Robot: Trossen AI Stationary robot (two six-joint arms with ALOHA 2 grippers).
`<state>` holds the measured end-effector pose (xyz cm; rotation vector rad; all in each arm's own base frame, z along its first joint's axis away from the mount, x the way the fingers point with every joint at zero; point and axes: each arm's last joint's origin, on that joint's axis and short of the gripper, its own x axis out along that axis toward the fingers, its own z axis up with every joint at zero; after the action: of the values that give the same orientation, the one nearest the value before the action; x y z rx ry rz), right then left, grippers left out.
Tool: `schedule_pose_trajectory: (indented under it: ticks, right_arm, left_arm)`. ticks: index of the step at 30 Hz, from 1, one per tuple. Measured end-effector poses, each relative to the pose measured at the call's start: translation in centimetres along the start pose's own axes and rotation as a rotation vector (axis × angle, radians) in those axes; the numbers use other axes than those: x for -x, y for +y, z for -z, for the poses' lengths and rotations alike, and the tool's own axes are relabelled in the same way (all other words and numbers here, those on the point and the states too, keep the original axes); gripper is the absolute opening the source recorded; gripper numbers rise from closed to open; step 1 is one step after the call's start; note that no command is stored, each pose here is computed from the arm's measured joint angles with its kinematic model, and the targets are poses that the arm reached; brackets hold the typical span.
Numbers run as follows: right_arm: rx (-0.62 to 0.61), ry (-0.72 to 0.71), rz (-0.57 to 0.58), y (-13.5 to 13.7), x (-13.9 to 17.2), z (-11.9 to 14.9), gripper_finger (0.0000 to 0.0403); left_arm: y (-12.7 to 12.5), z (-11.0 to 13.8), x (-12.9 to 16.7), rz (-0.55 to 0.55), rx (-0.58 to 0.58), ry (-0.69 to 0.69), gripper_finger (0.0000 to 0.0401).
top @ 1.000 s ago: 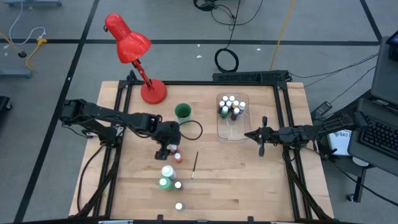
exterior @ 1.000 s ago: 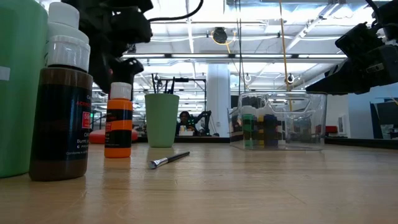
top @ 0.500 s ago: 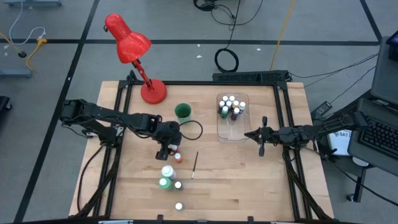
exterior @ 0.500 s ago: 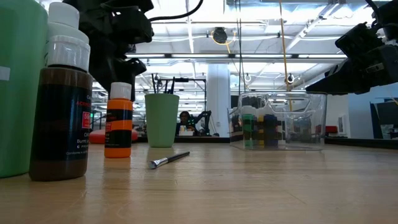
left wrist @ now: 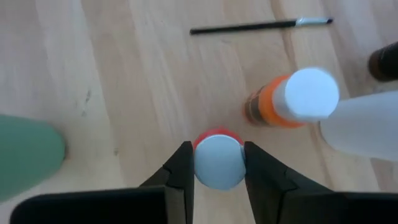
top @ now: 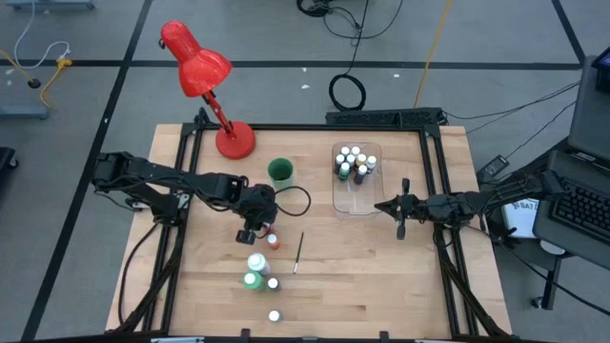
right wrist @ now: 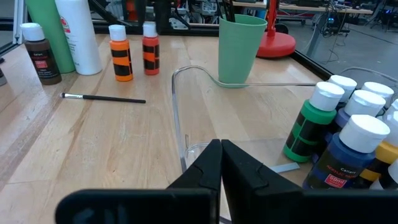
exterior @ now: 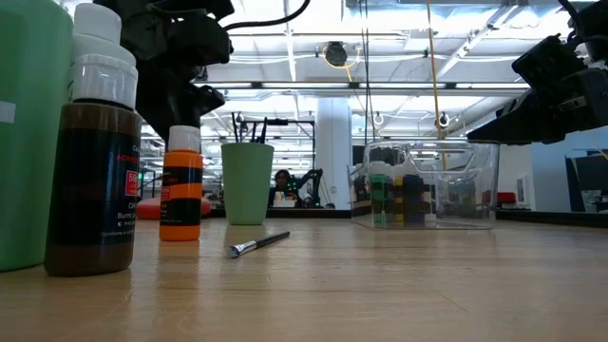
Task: Pick & Place Paint Supplies
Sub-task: Put the red paint bottle into the transparent bin
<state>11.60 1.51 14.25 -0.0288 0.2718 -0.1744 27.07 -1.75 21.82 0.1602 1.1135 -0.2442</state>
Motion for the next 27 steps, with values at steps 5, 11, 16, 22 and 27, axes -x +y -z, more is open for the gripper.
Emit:
schedule_pose_trajectory:
  ticks: [5, 11, 16, 22, 27]
  right_arm:
    - [0.0, 0.0, 0.001, 0.0, 0.0, 0.0, 0.0004]
    - [-0.007, -0.001, 0.002, 0.0, 0.0, 0.0, 0.0004]
    - [-0.006, -0.001, 0.002, 0.0, 0.0, 0.0, 0.0004]
    - [-0.006, -0.005, 0.002, 0.0, 0.0, -0.1, 0.0004]
    - [-0.005, -0.009, 0.002, 0.0, 0.0, -0.1, 0.0004]
  left_arm:
    - [0.2, -0.9, 1.4, -0.045, -0.016, 0.027, 0.0092]
    - [0.7, -4.6, 5.3, -0.096, -0.011, -0.127, 0.0092]
    - [2.7, -8.4, 8.4, -0.133, 0.192, -0.386, 0.0092]
    - [4.5, -14.0, 8.9, -0.156, 0.15, -0.512, 0.0092]
    - [8.6, -19.1, 5.4, -0.218, 0.118, -0.504, 0.0092]
